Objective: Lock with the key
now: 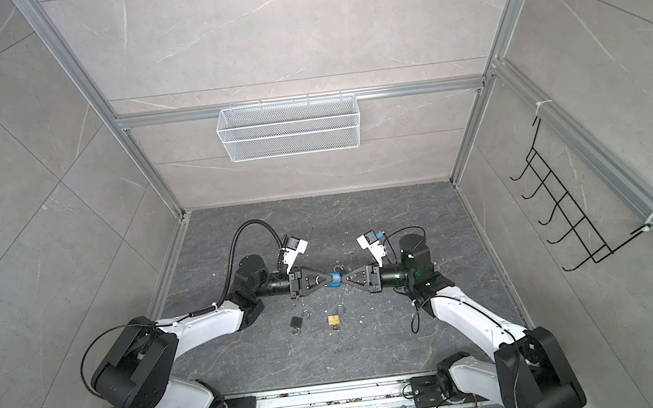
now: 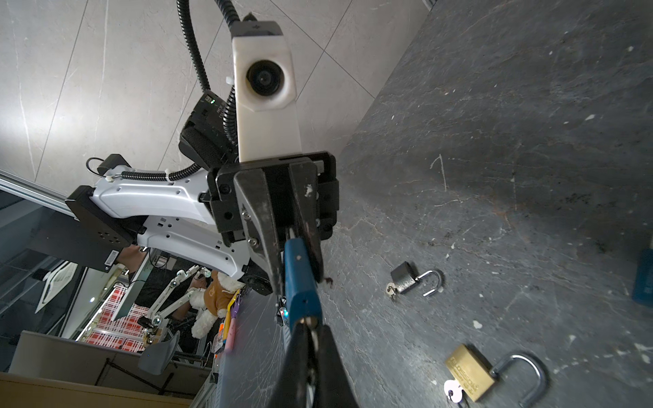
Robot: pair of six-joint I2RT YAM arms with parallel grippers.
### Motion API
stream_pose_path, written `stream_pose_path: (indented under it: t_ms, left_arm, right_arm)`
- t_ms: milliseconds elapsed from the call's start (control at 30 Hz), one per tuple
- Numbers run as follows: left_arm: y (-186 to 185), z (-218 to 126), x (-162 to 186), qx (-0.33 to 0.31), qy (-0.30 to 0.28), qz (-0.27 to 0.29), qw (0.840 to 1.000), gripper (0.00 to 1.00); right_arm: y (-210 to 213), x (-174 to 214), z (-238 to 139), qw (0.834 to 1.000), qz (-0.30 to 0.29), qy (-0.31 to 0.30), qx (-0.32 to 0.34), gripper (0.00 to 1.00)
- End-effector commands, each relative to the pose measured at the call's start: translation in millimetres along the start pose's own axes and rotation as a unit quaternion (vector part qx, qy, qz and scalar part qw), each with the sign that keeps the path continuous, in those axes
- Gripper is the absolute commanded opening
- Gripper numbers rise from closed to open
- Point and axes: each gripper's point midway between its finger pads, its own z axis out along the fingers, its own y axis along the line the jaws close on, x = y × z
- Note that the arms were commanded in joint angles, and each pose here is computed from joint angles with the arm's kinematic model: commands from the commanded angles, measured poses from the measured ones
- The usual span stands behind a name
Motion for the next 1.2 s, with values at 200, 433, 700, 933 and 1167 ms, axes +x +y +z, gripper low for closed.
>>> stream_pose_path:
  t_ms: [200, 433, 700, 933, 1167]
  left_arm:
    - [-30, 11, -3, 0.029, 0.0, 0.068, 0.997, 0.27]
    - [-33, 16, -2, 0.032, 0.006, 0.073, 0.997, 0.19]
    - [-28, 8, -3, -0.004, -0.009, 0.084, 0.996, 0.37]
    - [-30, 6, -9, -0.006, -0.014, 0.089, 0.996, 0.39]
    - [-28, 10, -11, 0.007, -0.017, 0.076, 0.997, 0.37]
  right_arm:
    - [9, -24, -4, 0.998, -0.032, -0.055, 0.007, 0.0]
    - [8, -18, -1, 0.998, -0.029, -0.05, -0.003, 0.0]
    - [17, -7, -6, 0.999, -0.042, -0.03, -0.003, 0.0]
    - [22, 0, -8, 0.999, -0.049, -0.022, -0.006, 0.0]
    - [26, 2, -7, 0.998, -0.052, -0.017, -0.014, 0.0]
